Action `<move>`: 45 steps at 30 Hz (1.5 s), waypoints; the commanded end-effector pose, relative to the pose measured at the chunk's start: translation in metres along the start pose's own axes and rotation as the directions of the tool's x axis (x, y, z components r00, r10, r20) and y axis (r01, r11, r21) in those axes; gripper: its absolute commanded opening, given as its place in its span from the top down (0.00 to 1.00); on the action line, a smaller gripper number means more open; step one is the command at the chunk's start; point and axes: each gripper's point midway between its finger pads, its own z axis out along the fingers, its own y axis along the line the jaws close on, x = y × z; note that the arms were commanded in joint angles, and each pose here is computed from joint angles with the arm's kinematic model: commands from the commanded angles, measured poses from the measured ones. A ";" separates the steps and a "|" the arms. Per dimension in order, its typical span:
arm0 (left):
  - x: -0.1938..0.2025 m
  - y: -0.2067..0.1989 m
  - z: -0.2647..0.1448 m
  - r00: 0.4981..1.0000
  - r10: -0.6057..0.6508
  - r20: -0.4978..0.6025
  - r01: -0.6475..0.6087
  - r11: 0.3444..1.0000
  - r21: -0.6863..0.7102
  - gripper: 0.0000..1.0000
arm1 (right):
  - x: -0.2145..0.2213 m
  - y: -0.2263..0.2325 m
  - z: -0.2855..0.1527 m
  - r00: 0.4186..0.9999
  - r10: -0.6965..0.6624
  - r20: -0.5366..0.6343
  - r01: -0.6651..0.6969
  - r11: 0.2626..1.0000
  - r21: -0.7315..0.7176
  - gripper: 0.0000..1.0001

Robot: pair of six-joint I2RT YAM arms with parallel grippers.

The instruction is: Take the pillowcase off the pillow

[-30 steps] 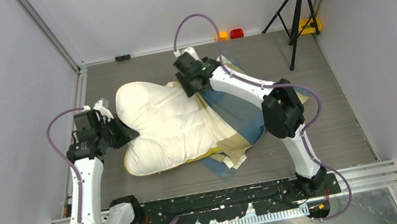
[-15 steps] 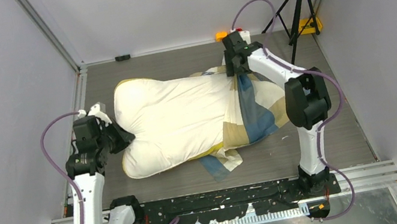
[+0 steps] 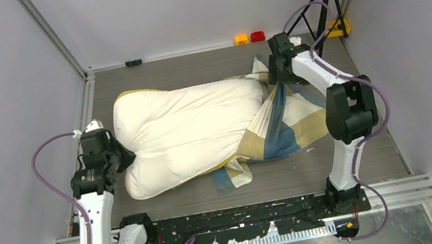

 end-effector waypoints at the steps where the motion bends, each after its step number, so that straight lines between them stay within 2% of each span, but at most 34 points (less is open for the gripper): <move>1: -0.038 0.047 -0.020 0.979 -0.005 0.202 0.055 0.968 -0.243 1.00 | -0.059 -0.065 -0.018 0.949 0.217 0.230 -0.245 0.964 0.100 0.00; 5: -0.031 0.017 -0.007 0.989 0.035 0.146 -0.024 0.997 -0.080 1.00 | -0.069 -0.031 -0.055 0.948 0.237 0.212 -0.204 0.965 -0.164 0.03; 8: -0.025 0.001 0.001 0.992 0.051 0.114 -0.054 0.998 0.017 1.00 | -0.074 0.005 -0.096 0.954 0.216 0.206 -0.122 0.913 -0.389 0.06; 13: -0.021 -0.001 0.007 0.995 0.054 0.082 -0.056 0.998 0.023 1.00 | -0.069 0.046 -0.166 0.956 0.114 0.270 0.035 0.871 -0.490 0.06; 17: -0.020 -0.003 0.011 0.996 0.052 0.073 -0.054 0.998 0.032 0.95 | -0.040 0.086 -0.204 0.970 0.019 0.241 0.136 0.779 -0.612 0.05; 19: -0.021 -0.004 0.014 0.996 0.052 0.069 -0.054 0.998 0.032 0.85 | -0.028 0.092 -0.210 0.974 -0.008 0.228 0.152 0.767 -0.623 0.06; 20: -0.020 -0.004 0.016 0.997 0.052 0.059 -0.054 0.998 0.028 0.73 | -0.025 0.090 -0.210 0.974 -0.007 0.225 0.148 0.774 -0.616 0.06; 21: -0.019 -0.003 0.016 0.998 0.053 0.040 -0.053 0.998 0.019 0.54 | -0.022 0.088 -0.209 0.975 -0.007 0.221 0.145 0.776 -0.613 0.05; 23: -0.017 0.000 0.015 0.999 0.044 -0.008 -0.044 0.999 -0.015 0.36 | -0.019 0.079 -0.205 0.974 -0.006 0.228 0.142 0.800 -0.583 0.06; 25: -0.021 0.001 0.013 0.999 0.043 -0.033 -0.044 0.998 -0.044 0.30 | -0.011 0.074 -0.204 0.975 -0.017 0.222 0.146 0.802 -0.579 0.06; 26: -0.022 0.002 0.012 0.998 0.042 -0.042 -0.044 0.997 -0.057 0.10 | -0.006 0.073 -0.204 0.976 -0.023 0.214 0.147 0.800 -0.582 0.06; 27: -0.024 0.003 0.012 0.998 0.038 -0.047 -0.042 0.997 -0.069 0.04 | -0.001 0.072 -0.203 0.978 -0.029 0.207 0.148 0.796 -0.587 0.06; 30: -0.033 -0.002 0.009 0.999 0.028 -0.026 -0.030 0.998 -0.063 0.00 | 0.018 0.072 -0.201 0.983 -0.055 0.178 0.154 0.776 -0.612 0.06; 34: -0.038 -0.028 0.007 0.999 0.033 -0.016 -0.033 0.999 0.032 0.00 | 0.040 0.071 -0.193 0.987 -0.081 0.138 0.150 0.768 -0.623 0.06; 39: -0.008 -0.088 0.006 0.972 0.217 -0.089 -0.200 0.965 0.169 0.00 | 0.072 0.079 -0.187 0.991 -0.109 0.073 0.129 0.731 -0.670 0.06; 42: 0.020 -0.119 0.002 0.913 0.392 -0.112 -0.362 0.906 0.218 0.00 | 0.092 0.082 -0.184 0.991 -0.129 0.034 0.116 0.715 -0.689 0.06; 45: 0.052 -0.145 -0.002 0.780 0.612 -0.131 -0.571 0.781 0.251 0.00 | 0.115 0.084 -0.183 0.988 -0.154 -0.005 0.105 0.698 -0.708 0.07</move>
